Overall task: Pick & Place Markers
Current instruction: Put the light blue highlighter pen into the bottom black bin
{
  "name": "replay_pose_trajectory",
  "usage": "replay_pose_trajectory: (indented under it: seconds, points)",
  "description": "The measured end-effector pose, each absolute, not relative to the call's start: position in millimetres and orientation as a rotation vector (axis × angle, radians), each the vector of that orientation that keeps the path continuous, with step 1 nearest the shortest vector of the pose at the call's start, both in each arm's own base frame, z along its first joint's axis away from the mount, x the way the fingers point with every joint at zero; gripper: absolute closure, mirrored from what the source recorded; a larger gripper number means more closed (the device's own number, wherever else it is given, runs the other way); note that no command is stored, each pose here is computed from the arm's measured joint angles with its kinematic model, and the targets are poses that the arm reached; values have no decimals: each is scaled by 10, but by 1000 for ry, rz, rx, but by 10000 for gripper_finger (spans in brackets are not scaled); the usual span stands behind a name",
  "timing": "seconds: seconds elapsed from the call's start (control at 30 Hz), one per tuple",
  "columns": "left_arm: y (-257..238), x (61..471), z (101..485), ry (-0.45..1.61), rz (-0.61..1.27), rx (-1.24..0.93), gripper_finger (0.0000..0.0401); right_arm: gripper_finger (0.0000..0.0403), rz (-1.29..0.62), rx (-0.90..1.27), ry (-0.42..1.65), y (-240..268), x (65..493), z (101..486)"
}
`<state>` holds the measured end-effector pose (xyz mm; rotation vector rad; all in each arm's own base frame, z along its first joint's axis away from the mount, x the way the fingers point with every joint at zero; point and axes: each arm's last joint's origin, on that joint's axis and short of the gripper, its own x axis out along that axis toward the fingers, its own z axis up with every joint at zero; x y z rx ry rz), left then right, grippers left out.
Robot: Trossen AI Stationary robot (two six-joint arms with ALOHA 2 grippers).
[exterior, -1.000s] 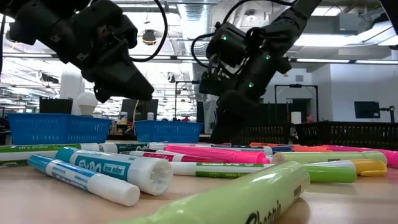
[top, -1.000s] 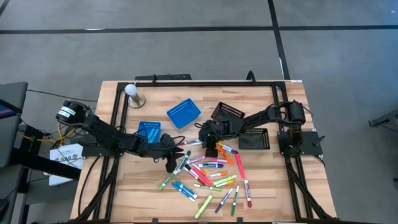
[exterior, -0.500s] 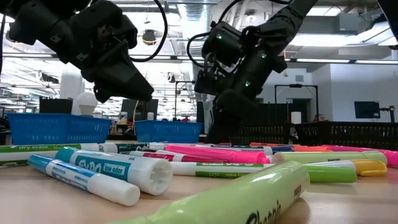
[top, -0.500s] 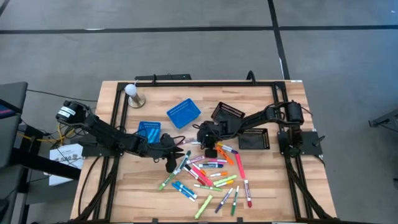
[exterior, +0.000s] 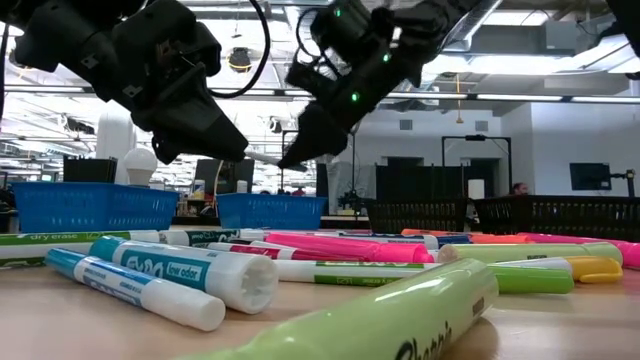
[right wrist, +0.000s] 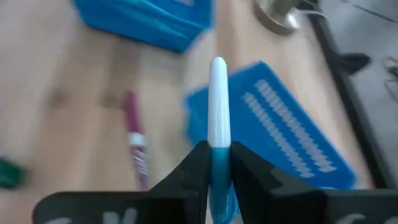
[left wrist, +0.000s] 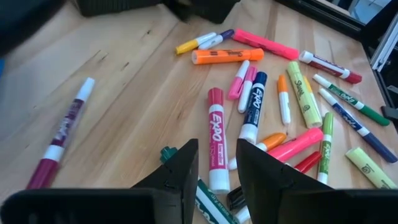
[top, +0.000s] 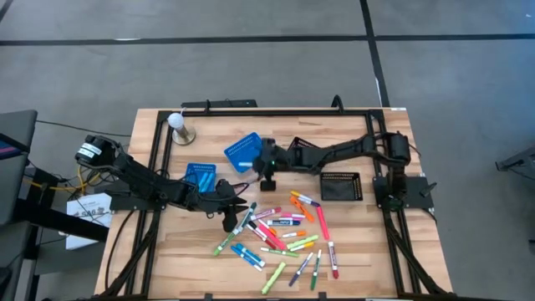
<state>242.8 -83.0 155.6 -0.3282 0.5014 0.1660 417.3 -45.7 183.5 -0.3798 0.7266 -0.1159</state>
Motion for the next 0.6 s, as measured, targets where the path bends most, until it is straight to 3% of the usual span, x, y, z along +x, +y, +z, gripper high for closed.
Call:
replay_pose_trajectory:
  seconds: [0.23,0.6]
  points:
    - [-832,2430,1560,497,165,-330,297,368,-120,-326,770,-916,4084,1775]
    - [-832,2433,1565,492,164,-333,297,275,-79,-308,765,-1044,4138,1551]
